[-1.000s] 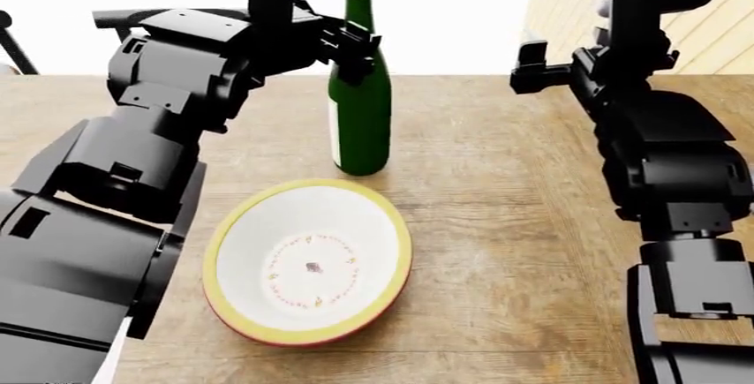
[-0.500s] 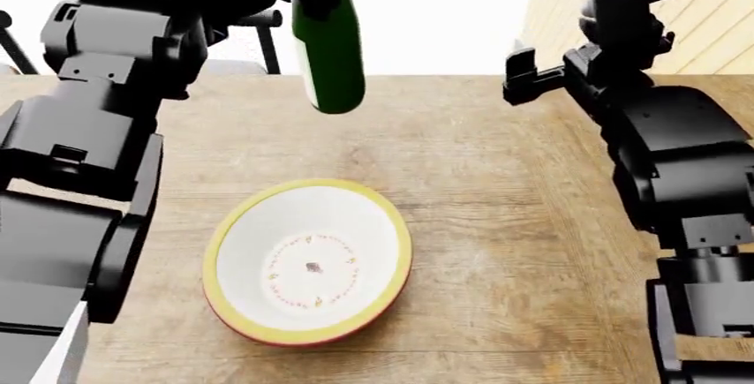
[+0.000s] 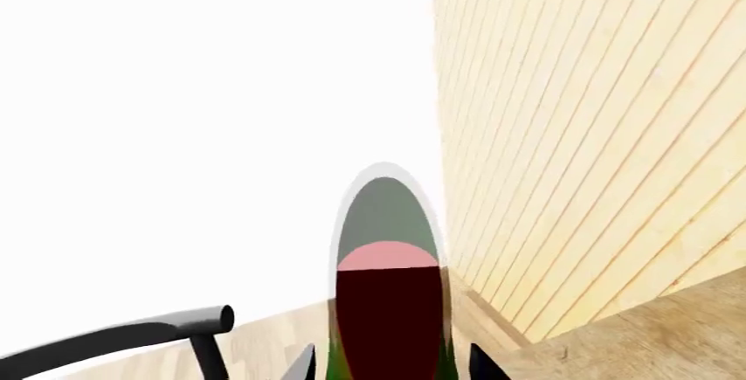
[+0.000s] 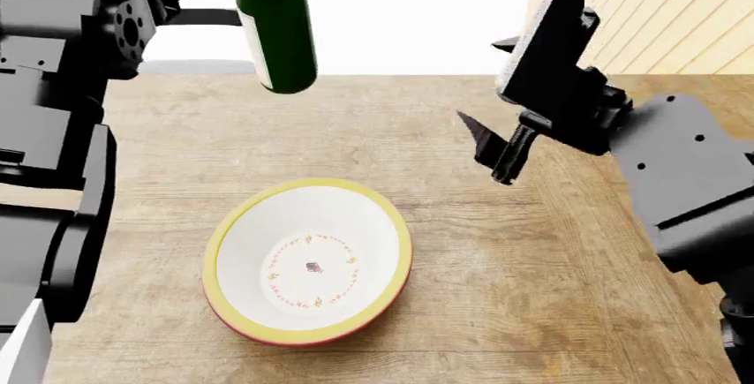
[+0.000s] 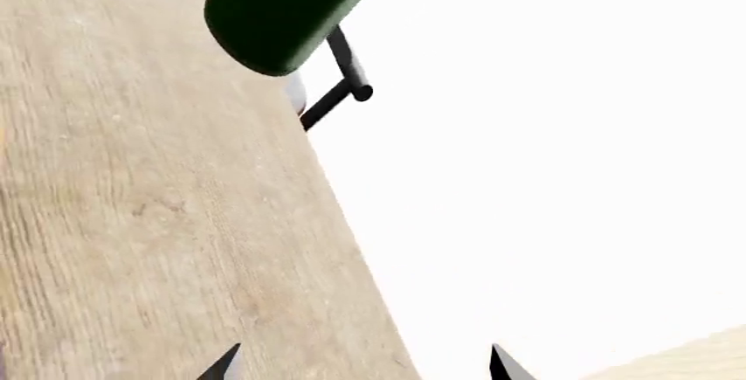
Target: Pick the bowl and bottle and place them in the sink. Then turn on the water.
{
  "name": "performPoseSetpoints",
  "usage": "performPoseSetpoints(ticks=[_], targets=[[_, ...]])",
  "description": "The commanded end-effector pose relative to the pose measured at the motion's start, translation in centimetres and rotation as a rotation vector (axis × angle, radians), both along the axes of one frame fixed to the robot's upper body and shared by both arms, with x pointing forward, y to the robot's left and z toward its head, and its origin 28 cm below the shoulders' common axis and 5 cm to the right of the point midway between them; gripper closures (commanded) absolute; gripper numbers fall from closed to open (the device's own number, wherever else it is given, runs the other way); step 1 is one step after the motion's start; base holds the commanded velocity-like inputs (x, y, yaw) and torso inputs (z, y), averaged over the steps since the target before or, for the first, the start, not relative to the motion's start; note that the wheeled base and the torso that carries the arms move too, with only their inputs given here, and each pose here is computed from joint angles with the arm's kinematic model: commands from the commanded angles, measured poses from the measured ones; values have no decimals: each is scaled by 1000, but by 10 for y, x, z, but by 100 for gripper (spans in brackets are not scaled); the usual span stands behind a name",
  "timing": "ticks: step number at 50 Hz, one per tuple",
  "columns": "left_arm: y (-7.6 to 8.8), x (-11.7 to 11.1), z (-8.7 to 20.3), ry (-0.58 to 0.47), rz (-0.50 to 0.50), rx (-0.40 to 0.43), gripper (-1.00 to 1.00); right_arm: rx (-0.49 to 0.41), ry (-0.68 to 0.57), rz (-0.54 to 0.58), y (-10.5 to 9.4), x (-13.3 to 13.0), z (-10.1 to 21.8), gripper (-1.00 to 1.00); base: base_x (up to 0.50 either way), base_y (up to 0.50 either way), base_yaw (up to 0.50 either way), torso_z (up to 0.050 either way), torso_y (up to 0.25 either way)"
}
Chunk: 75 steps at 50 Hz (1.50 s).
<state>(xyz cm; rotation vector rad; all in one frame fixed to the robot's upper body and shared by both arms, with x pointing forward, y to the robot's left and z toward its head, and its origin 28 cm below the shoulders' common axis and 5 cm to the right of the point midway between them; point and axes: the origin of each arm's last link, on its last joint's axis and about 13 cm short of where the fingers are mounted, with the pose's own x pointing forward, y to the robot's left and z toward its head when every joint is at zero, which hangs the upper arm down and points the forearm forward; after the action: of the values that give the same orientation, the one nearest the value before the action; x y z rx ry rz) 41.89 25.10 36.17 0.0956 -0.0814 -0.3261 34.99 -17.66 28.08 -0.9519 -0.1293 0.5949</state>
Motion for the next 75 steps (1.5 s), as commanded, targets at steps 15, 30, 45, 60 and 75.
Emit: performPoseSetpoints(ticks=[15,30,45,60,75], targets=[[6,-2,8,-23,28,-19,100,-583,77,436,16,-31,-3,-100,0,0,0,0,1],[5,-3,7,-24,17,-16,100,-705,146,505,19,-37,-17,-100,0,0,0,0,1],[3,-4,5,-22,10,-10,100,-738,135,559,32,-30,-33,-100,0,0,0,0,1],[7,-5,2,-20,17,-11,100,-742,97,630,52,-23,-38,-100,0,0,0,1,1],[6,-4,0,-20,16,-5,100,-742,66,688,63,-24,-39,-100,0,0,0,0,1]])
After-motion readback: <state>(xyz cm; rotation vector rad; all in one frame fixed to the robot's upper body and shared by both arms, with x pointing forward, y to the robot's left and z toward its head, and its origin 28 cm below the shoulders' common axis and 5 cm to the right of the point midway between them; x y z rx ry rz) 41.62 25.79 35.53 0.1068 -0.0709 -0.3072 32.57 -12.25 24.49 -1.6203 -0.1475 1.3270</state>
